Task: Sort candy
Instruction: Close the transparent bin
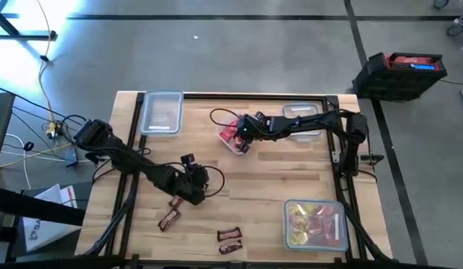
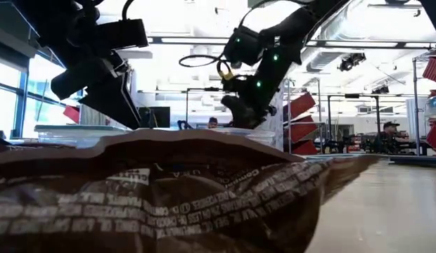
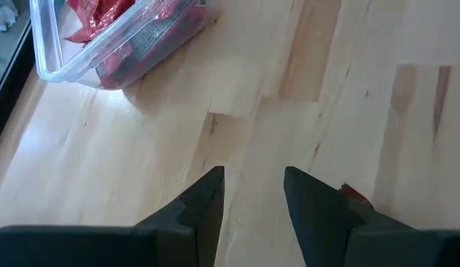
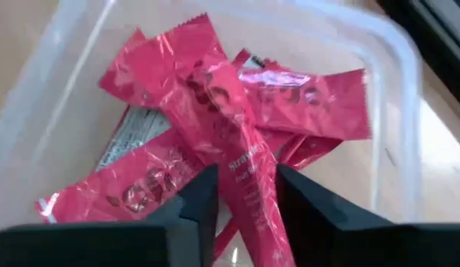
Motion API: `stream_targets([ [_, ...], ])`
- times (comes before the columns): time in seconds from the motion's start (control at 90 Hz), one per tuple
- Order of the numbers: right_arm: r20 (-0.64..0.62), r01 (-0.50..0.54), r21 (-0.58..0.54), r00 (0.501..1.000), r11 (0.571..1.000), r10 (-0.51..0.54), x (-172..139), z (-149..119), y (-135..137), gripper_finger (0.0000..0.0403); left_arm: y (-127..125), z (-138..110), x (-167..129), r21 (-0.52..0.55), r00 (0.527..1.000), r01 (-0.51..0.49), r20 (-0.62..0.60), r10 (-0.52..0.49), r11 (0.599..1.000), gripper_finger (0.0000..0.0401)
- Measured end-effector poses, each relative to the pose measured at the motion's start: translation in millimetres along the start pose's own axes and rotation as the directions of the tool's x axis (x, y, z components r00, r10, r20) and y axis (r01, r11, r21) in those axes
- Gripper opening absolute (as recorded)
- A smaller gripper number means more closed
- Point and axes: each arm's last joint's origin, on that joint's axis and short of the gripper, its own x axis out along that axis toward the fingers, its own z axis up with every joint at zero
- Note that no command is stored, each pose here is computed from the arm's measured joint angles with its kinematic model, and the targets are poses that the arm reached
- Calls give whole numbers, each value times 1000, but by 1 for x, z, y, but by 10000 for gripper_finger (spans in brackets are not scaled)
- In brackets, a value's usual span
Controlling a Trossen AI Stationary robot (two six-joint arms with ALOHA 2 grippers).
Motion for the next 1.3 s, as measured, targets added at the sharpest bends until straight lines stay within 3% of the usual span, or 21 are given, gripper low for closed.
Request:
stream_targets([
  [0.222, -48, -27, -40, 999, 999, 25, -43, 13, 1, 144, 0, 0, 0, 2, 1000, -1, -1, 1, 1000, 126],
  [0.367, -109, 73, -77, 991, 994, -81, -82, -2, -4, 144, 0, -1, 0, 0, 1000, -1, -6, 1, 1000, 126],
  [0.556, -149, 111, 73, 984, 991, -99, -129, -43, -29, 144, -2, -3, -2, -7, 1000, 7, -9, -7, 1000, 126],
  [0.678, -94, 103, 206, 992, 973, -85, -145, -75, -41, 144, -2, -2, -2, -10, 1000, 10, -5, -10, 1000, 126],
  [0.922, 41, 15, 227, 999, 974, -25, -133, -132, -37, 144, -4, 4, -1, -25, 999, 28, 44, -27, 999, 126],
  [1.067, 128, 9, 91, 992, 996, -21, -110, -149, -24, 144, -4, 9, 0, -19, 997, 38, 75, -36, 999, 126],
  [1.178, 200, 149, 62, 967, 987, -158, -97, -155, -18, 144, -3, 10, 1, -5, 996, 35, 78, -35, 999, 126],
  [1.3, 211, 353, 101, 906, 930, -366, -82, -158, -20, 144, -3, 10, 1, -5, 996, 33, 77, -32, 999, 126],
])
